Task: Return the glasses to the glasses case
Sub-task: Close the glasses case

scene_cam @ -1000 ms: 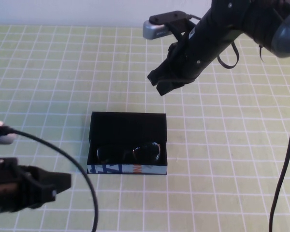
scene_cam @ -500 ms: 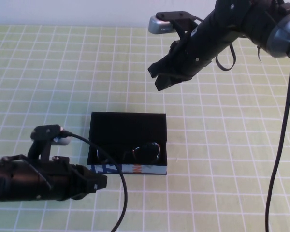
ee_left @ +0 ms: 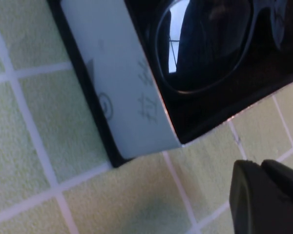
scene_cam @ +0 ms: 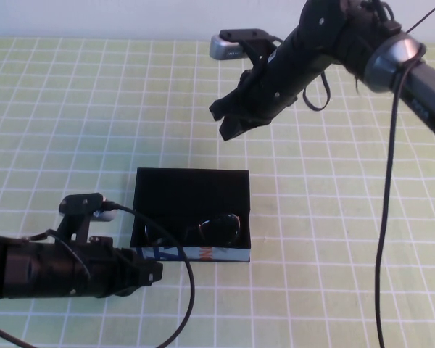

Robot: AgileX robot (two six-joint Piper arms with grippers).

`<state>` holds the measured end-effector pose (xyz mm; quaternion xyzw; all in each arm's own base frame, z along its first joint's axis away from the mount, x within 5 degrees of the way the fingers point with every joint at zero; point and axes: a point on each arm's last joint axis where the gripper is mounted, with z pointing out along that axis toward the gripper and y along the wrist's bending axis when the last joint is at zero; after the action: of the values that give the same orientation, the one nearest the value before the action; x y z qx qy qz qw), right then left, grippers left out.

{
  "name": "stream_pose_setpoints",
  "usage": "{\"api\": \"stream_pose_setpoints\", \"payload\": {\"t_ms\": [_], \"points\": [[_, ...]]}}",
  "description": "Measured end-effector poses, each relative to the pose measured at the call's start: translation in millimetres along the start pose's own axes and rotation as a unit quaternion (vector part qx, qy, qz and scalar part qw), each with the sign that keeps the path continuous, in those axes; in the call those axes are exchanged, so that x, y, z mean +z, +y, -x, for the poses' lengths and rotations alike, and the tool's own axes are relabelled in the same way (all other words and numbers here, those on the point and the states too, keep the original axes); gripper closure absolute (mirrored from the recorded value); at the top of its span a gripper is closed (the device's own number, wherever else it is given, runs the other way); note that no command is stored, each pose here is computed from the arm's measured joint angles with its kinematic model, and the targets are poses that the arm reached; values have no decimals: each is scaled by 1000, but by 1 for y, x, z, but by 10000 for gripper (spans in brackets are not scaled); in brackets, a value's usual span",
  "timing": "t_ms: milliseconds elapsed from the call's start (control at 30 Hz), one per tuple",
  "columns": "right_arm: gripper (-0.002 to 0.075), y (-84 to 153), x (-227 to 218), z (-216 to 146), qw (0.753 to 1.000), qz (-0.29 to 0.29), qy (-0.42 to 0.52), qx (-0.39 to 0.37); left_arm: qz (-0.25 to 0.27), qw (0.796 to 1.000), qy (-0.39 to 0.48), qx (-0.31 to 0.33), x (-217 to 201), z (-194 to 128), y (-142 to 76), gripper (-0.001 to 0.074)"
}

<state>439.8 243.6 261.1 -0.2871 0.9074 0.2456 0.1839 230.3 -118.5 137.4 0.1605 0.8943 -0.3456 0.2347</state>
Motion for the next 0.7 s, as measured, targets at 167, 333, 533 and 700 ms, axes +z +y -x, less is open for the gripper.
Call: {"api": "stream_pose_setpoints", "payload": {"t_ms": [167,333,533,700], "points": [[737,-12,27,-2,1000,5,15,9,1,1000,1,2,2,2,2,739],[737,-22,56,-8,999,23,31,27,1,1000,0,4,2,2,2,739],[737,-26,71,-13,997,40,49,37,1,1000,1,4,3,2,2,739],[737,-23,68,-11,997,46,55,33,2,1000,11,-3,7,-1,5,739]]}}
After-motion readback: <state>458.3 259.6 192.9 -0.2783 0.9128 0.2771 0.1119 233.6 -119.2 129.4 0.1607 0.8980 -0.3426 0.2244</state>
